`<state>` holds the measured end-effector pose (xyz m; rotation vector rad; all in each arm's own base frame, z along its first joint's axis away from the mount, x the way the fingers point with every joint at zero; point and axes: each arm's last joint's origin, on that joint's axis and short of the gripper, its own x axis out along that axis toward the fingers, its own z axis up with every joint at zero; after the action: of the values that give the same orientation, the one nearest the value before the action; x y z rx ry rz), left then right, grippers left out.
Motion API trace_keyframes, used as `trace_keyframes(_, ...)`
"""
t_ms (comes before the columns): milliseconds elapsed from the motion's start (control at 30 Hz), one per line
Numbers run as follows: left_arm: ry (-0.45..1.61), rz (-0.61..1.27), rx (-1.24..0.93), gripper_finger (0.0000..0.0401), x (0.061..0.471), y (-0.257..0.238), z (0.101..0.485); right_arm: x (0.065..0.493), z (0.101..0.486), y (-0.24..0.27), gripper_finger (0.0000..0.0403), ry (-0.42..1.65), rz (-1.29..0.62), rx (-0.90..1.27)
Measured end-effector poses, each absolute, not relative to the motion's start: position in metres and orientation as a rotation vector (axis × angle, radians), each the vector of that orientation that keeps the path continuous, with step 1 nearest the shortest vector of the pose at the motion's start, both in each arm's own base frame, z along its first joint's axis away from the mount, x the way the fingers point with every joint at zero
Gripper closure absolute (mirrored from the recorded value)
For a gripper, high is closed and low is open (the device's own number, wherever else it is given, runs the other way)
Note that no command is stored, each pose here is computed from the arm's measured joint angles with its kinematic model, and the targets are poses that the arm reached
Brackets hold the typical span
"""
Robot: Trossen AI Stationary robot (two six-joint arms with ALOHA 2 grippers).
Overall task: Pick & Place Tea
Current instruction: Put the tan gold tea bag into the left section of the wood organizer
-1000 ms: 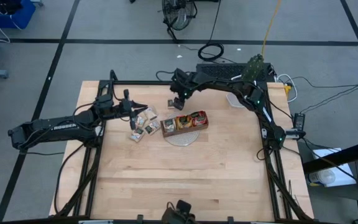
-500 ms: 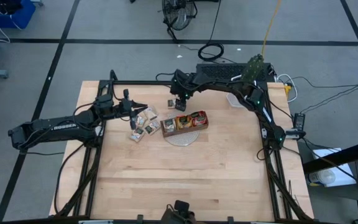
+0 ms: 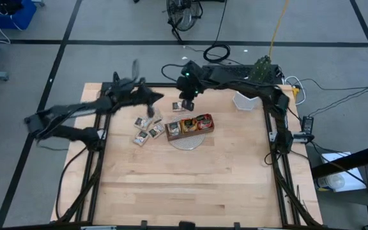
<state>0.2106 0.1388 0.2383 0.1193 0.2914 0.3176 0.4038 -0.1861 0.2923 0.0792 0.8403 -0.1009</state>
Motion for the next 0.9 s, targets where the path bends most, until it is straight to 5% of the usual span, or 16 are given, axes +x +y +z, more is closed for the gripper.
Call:
trace_keyframes(267, 0.857, 0.193, 0.032, 0.0387, 0.289, 0.208, 0.205, 0.350, 0.398, -0.129, 0.0400, 0.631, -0.055, -0.040)
trace_keyframes(467, 1.149, 0.190, 0.105, 0.0288, 0.339, 0.217, 0.196, 0.313, 0.440, -0.108, 0.0372, 0.506, -0.038, -0.144)
trace_keyframes(667, 1.124, 0.141, 0.143, 0.0191, 0.354, 0.214, 0.196, 0.282, 0.423, -0.107, 0.0304, 0.503, -0.069, -0.146)
trace_keyframes(900, 1.122, 0.105, 0.103, 0.0139, 0.359, 0.210, 0.186, 0.250, 0.377, -0.106, 0.0236, 0.378, -0.130, -0.190)
